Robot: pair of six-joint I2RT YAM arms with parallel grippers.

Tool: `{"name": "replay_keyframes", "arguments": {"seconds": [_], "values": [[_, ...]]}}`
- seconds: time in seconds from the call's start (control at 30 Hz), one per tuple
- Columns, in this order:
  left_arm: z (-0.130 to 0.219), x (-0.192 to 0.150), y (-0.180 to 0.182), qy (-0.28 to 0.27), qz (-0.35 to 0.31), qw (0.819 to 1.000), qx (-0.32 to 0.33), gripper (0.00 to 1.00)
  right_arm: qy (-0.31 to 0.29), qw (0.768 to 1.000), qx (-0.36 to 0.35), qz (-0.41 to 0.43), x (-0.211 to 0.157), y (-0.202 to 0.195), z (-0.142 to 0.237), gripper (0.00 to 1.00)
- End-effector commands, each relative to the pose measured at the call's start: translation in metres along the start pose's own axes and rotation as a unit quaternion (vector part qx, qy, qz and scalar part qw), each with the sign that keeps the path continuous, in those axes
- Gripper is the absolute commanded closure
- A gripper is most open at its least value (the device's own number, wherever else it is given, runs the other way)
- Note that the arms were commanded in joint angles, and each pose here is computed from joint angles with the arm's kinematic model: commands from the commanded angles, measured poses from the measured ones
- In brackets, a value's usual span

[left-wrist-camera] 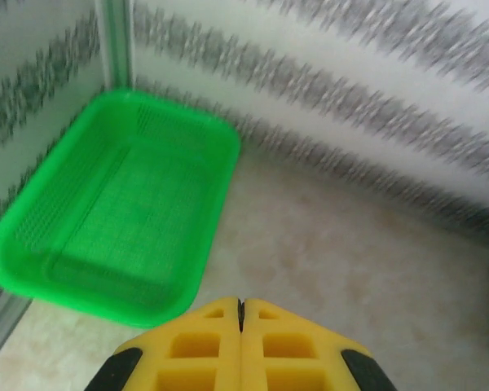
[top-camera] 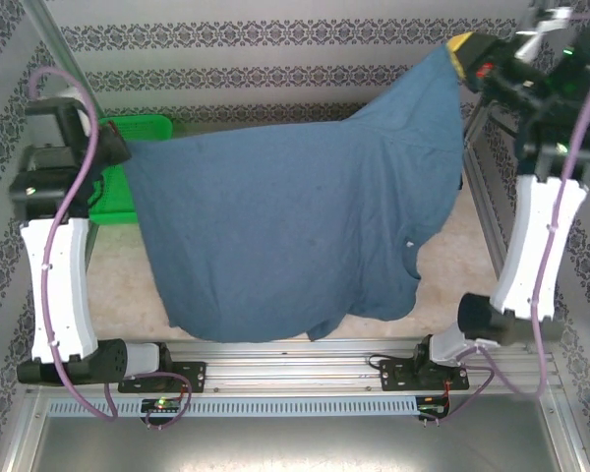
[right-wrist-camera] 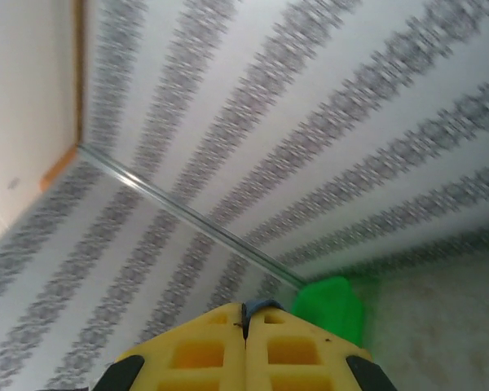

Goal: Fold and stack the t-shirts

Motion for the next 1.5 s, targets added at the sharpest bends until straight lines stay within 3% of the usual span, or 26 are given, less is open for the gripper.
{"name": "replay_keyframes", "arguments": {"seconds": [0.0,0.1,0.27,0.43,0.7,0.9,1.23,1.47], "values": [[-0.027,-0.005,0.013,-0.032,0.012,0.999,0.033,1.0,0.026,0.995,-0.1,-0.01,0.001,-0.079,-0.048,1.0],[-0.077,-0.031,0.013,0.004,0.009,1.0,0.029,1.0,0.059,0.979,-0.192,-0.022,-0.009,-0.157,-0.087,1.0],[-0.143,-0.058,0.016,0.053,-0.009,0.998,0.041,1.0,0.1,0.955,-0.274,-0.042,-0.029,-0.262,-0.137,1.0],[-0.193,-0.065,0.021,0.088,-0.05,0.993,0.067,1.0,0.124,0.943,-0.309,-0.011,-0.033,-0.308,-0.179,1.0],[-0.243,-0.067,0.021,0.115,-0.073,0.989,0.066,1.0,0.136,0.939,-0.315,-0.005,-0.038,-0.342,-0.224,1.0],[-0.259,-0.064,0.015,0.119,-0.06,0.99,0.046,1.0,0.137,0.939,-0.316,-0.01,-0.045,-0.345,-0.228,1.0],[-0.217,-0.062,0.015,0.093,-0.026,0.995,-0.012,1.0,0.15,0.937,-0.315,0.014,-0.067,-0.295,-0.186,1.0],[-0.187,-0.093,0.023,0.114,-0.009,0.993,-0.027,1.0,0.158,0.929,-0.333,-0.028,-0.104,-0.296,-0.142,1.0]]}}
Point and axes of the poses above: each hand's point on the last joint's axis, 136 mm out from that joint toward the fingers, its own z axis back along the fingers, its own y axis along the line the jaws close on, x = y × z, the point moved 6 cm from there along z, back along the fingers, and after that the axes turned 9 degrees about -z, right-handed, at the moved point
